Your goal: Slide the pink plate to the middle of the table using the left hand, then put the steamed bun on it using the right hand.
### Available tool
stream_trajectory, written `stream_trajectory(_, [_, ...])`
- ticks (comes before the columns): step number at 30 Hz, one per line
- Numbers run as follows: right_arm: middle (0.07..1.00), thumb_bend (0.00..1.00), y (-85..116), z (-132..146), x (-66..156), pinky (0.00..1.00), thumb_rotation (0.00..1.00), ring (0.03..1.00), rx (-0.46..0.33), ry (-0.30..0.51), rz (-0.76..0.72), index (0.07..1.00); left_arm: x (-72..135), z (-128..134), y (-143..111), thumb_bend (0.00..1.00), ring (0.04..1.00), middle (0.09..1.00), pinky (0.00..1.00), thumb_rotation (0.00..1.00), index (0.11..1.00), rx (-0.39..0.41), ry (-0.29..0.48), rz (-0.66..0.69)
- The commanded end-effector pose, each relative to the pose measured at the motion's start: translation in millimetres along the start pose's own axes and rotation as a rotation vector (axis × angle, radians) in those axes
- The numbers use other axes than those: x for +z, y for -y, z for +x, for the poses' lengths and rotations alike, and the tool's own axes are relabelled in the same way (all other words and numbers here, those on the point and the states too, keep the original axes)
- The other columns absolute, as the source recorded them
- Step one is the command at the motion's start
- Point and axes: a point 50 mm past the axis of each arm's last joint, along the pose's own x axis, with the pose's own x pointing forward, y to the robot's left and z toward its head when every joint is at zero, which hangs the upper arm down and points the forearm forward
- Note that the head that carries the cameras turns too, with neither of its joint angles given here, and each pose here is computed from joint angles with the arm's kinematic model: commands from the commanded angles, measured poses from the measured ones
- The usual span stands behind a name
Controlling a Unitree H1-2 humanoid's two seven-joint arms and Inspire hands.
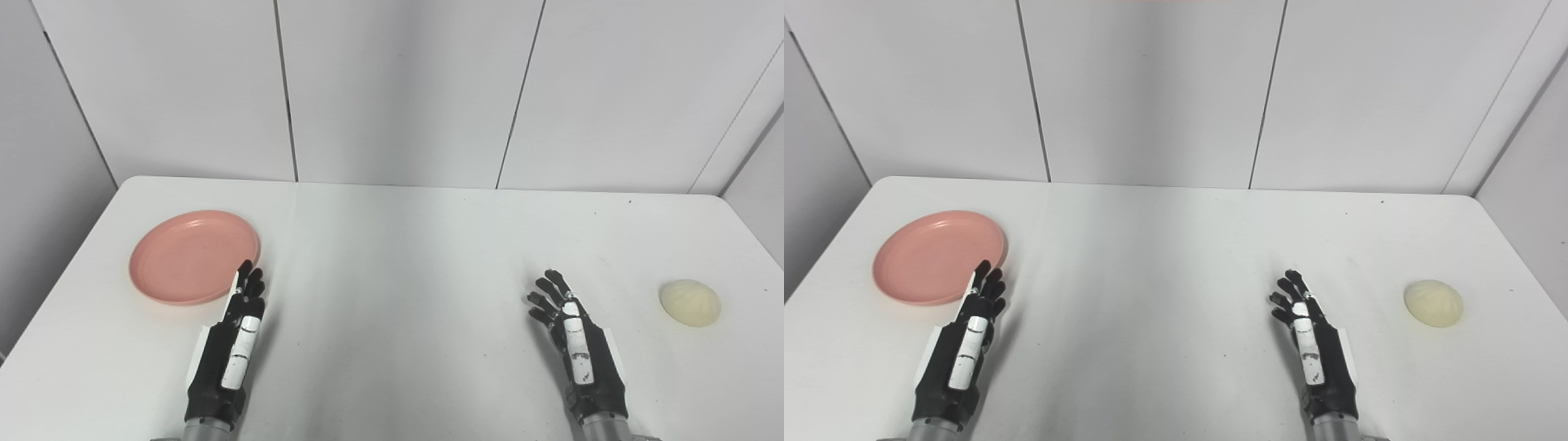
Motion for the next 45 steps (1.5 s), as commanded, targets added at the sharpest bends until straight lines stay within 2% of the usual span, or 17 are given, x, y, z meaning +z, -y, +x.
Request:
stream_trajectory(1, [0.877,0.83,0.5,6.2,8.8,0.83,0.97,0.836,0.001,0.096,0.009,0.886,12.8,8.5,3.1,0.77,1.0,1.0,1.0,0.89,1.0,-0.017,0.073,-0.013])
stream_trajectory(8, [0.871,0.82,3.8,7.9,0.7,0.84,0.97,0.84,0.005,0.128,0.01,0.902,17.0,11.5,5.6,0.78,0.995,0.983,1.0,0.88,1.0,-0.048,0.059,-0.06])
stream_trajectory(12, [0.872,0.81,4.0,4.6,-5.9,0.84,0.97,0.838,0.011,0.14,0.016,0.906,14.2,9.6,4.1,0.75,1.0,0.989,1.0,0.9,1.0,-0.035,0.016,-0.117])
stream_trajectory(15, [0.878,0.81,1.9,-2.0,-10.1,0.83,0.96,0.84,0.012,0.136,0.026,0.91,7.8,5.7,-0.2,0.75,1.0,0.986,1.0,0.9,1.0,-0.016,0.021,-0.132])
stream_trajectory(21, [0.898,0.82,-1.7,-16.7,-4.7,0.86,0.97,0.86,0.008,0.12,0.049,0.927,10.3,-8.0,-5.5,0.72,1.0,0.981,1.0,0.91,1.0,0.008,0.027,-0.127])
stream_trajectory(28, [0.897,0.81,-3.2,-19.8,6.5,0.85,0.97,0.856,0.02,0.111,0.061,0.917,21.2,-13.1,-6.2,0.75,1.0,0.977,1.0,0.89,1.0,-0.007,0.042,-0.12])
stream_trajectory(32, [0.89,0.78,0.5,-16.0,8.0,0.85,0.97,0.853,0.023,0.092,0.071,0.913,20.4,-10.2,-3.3,0.73,0.997,0.974,1.0,0.88,1.0,-0.016,0.056,-0.112])
stream_trajectory(37, [0.895,0.76,13.2,-8.7,-2.0,0.86,1.0,0.86,0.042,0.094,0.041,0.92,10.6,-4.5,7.5,0.7,0.974,0.974,1.0,0.86,1.0,-0.015,0.081,-0.101])
stream_trajectory(45, [0.897,0.75,27.5,-4.6,-15.4,0.87,1.0,0.861,0.029,0.056,0.062,0.922,-2.6,0.5,22.6,0.76,0.98,0.973,1.0,0.88,1.0,-0.013,0.076,-0.041])
